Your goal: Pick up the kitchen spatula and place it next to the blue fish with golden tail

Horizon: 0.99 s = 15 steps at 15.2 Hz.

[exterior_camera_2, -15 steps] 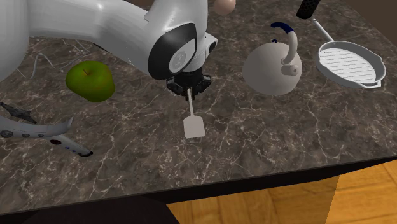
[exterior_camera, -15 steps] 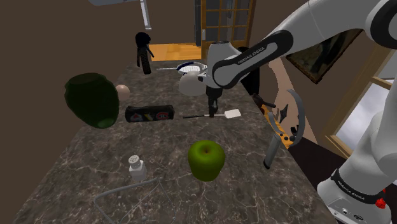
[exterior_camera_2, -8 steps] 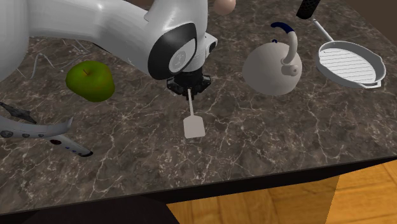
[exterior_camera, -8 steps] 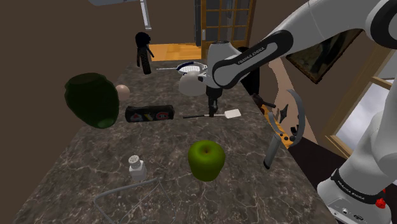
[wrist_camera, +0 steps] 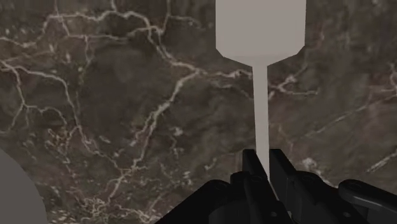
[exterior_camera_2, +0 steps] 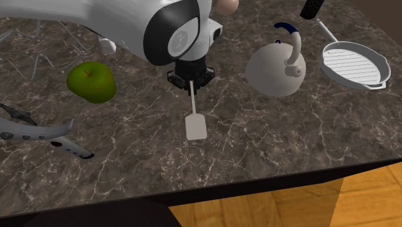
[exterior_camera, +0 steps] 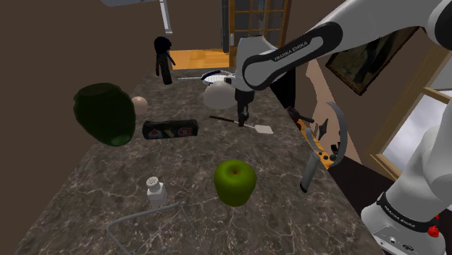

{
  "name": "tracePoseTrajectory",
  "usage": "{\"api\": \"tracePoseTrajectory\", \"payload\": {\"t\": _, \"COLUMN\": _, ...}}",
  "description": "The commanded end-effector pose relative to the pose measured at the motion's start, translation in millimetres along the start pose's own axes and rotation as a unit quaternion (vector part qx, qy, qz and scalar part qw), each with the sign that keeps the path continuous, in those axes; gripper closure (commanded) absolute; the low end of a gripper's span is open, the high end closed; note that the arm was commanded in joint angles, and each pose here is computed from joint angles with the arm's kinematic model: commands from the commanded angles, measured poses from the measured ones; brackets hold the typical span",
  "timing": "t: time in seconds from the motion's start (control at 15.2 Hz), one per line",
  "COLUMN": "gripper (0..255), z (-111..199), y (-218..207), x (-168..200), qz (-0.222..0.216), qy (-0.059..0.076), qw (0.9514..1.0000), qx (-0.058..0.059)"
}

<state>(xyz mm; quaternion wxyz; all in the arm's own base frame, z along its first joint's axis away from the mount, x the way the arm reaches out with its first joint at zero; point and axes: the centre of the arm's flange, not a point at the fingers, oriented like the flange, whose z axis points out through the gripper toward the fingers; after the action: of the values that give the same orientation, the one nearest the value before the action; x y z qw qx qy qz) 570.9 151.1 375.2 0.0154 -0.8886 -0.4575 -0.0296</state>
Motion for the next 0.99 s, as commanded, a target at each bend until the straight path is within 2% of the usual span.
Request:
{"api": "tracePoseTrajectory", "payload": {"t": 0.0, "gripper": 255, "z": -11, "y": -1, "x": 2, "qz": 0.000, "qy": 0.000, "qw": 1.0000, "qx": 0.000}}
{"api": "tracePoseTrajectory", "payload": {"t": 0.92, "gripper": 255, "z": -85, "y": -1, "x": 7, "qz": 0.000, "qy": 0.000, "qw": 1.0000, "qx": 0.000}}
